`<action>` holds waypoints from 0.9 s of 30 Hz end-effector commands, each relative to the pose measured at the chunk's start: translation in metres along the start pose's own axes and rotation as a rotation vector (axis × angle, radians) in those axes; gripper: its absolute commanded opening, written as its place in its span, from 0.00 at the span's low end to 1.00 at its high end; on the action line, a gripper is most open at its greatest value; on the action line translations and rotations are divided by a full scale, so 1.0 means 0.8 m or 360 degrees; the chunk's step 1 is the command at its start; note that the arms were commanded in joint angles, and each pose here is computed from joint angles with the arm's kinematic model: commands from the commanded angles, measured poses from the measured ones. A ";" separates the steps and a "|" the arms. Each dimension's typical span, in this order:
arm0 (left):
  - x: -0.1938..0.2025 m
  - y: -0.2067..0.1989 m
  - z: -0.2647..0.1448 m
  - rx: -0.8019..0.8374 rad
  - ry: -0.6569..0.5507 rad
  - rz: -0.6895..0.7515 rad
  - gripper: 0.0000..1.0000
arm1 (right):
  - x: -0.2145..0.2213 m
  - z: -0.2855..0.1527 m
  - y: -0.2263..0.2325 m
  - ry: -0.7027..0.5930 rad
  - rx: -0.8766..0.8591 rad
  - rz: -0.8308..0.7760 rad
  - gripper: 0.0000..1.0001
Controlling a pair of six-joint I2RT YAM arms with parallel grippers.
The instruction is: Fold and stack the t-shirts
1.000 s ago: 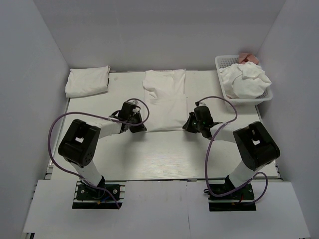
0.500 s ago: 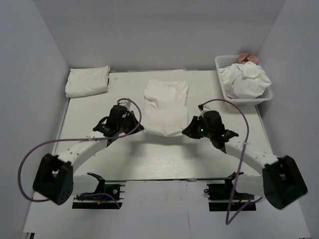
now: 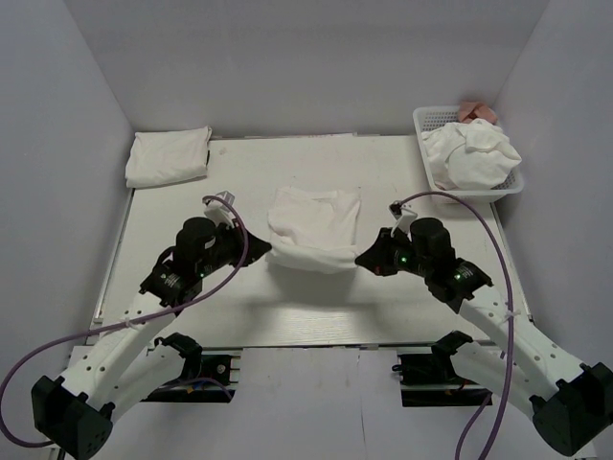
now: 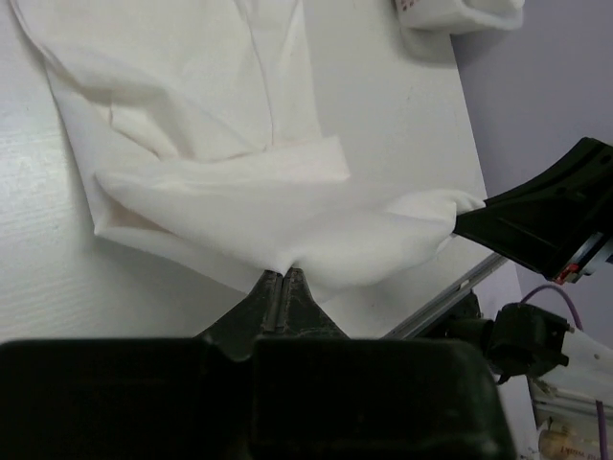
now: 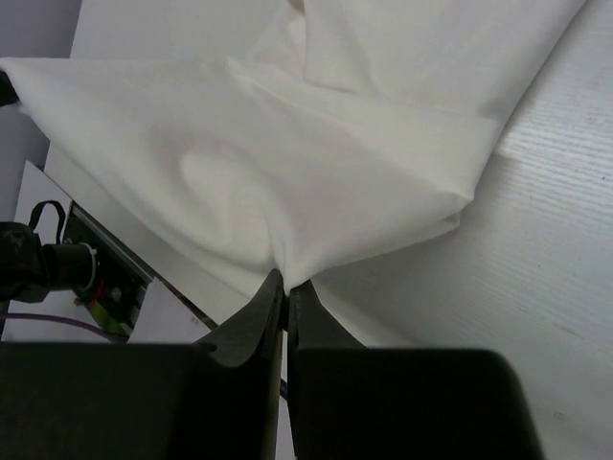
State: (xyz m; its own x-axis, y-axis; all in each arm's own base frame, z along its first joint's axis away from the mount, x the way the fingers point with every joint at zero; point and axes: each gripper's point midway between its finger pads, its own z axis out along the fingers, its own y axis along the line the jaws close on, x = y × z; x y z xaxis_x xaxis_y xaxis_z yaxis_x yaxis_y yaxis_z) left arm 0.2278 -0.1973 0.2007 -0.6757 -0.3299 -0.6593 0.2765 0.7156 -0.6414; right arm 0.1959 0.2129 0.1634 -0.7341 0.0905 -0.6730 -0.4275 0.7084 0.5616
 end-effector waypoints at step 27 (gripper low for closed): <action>-0.208 0.047 0.131 -0.0714 -0.0465 0.0126 0.00 | -0.181 0.069 -0.045 -0.0226 0.0442 0.0143 0.00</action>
State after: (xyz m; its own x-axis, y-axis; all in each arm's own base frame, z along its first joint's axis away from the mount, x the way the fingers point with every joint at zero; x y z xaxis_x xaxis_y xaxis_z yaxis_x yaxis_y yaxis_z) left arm 0.3974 -0.1951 0.2318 -0.4991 -0.3736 -0.7819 -0.0028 0.9030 -0.4297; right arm 0.3239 0.2177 0.2027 -0.7111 0.2280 -0.6651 -0.1962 0.8440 0.4991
